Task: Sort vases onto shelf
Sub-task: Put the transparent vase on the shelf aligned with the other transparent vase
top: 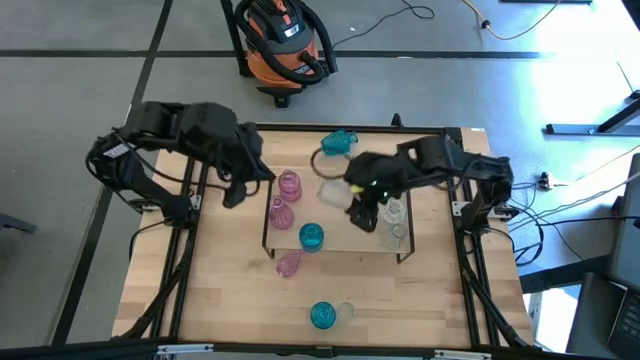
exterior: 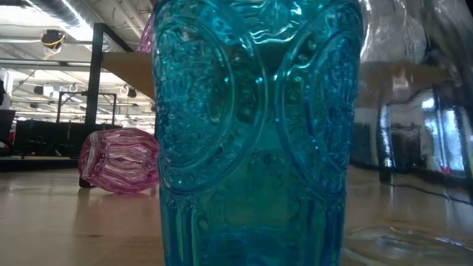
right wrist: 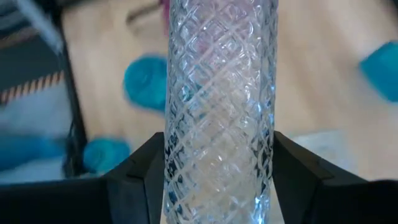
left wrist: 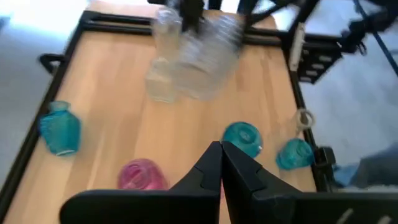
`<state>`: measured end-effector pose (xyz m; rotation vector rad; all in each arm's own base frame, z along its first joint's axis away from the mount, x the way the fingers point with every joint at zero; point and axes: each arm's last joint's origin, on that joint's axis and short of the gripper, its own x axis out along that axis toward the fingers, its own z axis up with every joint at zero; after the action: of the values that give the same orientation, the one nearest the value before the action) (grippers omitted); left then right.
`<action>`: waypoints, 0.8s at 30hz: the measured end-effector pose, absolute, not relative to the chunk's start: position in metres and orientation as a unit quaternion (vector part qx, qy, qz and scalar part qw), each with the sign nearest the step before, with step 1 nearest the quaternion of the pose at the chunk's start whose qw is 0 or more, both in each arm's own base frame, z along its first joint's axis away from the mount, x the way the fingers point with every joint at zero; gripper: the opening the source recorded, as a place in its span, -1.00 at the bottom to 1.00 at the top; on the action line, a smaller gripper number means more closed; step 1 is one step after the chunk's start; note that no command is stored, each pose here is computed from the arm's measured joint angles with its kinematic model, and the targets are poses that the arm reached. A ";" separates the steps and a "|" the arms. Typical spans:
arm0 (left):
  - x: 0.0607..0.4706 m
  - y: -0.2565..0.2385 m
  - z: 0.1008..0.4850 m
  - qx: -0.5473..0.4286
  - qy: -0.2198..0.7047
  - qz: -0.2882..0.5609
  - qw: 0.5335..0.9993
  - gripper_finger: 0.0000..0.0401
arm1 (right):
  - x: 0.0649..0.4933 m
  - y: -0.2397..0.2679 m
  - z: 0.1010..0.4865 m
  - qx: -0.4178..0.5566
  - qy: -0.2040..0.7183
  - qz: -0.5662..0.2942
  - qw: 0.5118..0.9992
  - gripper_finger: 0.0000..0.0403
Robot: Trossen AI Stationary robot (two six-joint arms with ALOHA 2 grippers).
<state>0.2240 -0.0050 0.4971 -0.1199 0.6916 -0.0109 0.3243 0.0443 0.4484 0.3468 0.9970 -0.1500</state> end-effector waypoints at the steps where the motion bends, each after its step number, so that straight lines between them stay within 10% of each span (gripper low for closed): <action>1: 0.228 -0.008 0.495 -0.051 0.341 -0.014 0.938 -1.00 | 0.322 0.044 0.453 0.166 0.459 -0.082 0.869 -0.02; 24: 0.253 -0.034 0.509 0.023 0.226 0.063 0.972 -1.00 | 0.309 0.102 0.509 0.158 0.109 -0.151 0.970 -0.03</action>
<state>0.2532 -0.0341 0.5088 0.0459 0.4560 0.1267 0.3093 0.1016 0.5086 0.3194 0.2199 -0.3041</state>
